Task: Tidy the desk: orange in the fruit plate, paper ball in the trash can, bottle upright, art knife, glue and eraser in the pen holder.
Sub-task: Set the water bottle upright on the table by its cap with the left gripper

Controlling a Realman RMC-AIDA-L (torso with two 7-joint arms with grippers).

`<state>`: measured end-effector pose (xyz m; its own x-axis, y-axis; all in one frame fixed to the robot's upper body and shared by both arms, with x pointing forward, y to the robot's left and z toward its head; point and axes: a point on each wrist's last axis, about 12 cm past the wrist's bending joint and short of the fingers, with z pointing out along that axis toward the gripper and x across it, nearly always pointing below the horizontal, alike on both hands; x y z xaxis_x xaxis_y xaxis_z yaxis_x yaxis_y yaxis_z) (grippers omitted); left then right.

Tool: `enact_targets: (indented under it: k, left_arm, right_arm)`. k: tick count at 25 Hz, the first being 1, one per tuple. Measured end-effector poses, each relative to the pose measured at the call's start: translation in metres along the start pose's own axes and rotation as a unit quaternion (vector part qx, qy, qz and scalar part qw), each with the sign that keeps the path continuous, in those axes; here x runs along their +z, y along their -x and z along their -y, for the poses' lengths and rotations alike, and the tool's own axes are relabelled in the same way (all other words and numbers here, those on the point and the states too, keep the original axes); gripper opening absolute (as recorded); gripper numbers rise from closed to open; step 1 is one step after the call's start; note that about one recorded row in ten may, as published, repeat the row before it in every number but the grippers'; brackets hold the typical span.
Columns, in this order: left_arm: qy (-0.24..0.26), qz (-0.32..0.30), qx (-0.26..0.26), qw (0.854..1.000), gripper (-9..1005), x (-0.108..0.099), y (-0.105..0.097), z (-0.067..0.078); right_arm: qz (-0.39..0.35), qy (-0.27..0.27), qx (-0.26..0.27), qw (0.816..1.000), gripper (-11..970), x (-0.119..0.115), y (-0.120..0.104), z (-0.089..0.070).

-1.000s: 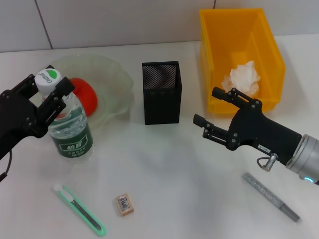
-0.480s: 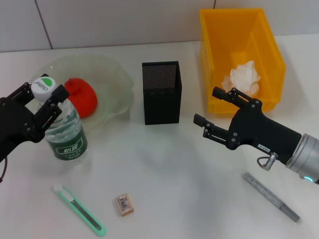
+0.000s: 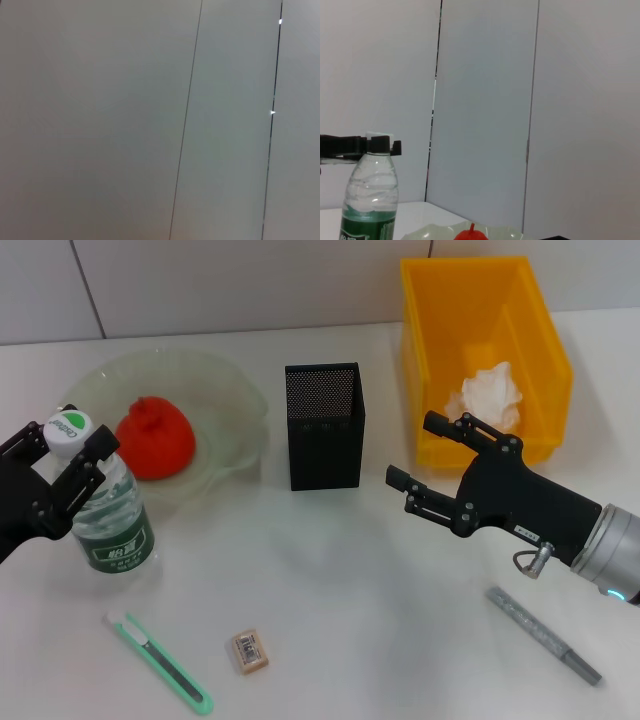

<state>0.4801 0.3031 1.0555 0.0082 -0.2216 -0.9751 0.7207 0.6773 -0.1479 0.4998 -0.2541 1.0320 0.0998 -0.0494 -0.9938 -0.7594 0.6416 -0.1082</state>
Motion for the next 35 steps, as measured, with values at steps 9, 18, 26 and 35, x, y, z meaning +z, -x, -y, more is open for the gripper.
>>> enact_targets:
  k: [9,18,26,35]
  left_arm:
    - [0.010,-0.009,0.008,1.000,445,0.001,-0.003,-0.002]
    - [0.030,-0.010,0.014,0.999,446,0.002,-0.006,-0.003]
    - [0.061,-0.007,0.010,0.998,446,-0.002,-0.012,-0.002]
    - [0.073,-0.003,0.010,0.997,446,-0.003,-0.014,-0.002]
  right_arm:
    - [-0.002,0.001,-0.001,1.000,767,0.002,0.000,0.001]
    - [-0.002,0.002,-0.002,1.000,767,0.002,0.000,0.001]
    - [-0.001,0.002,-0.003,1.000,766,0.003,0.001,0.001]
    - [0.000,0.002,-0.006,1.000,766,0.003,0.001,0.002]
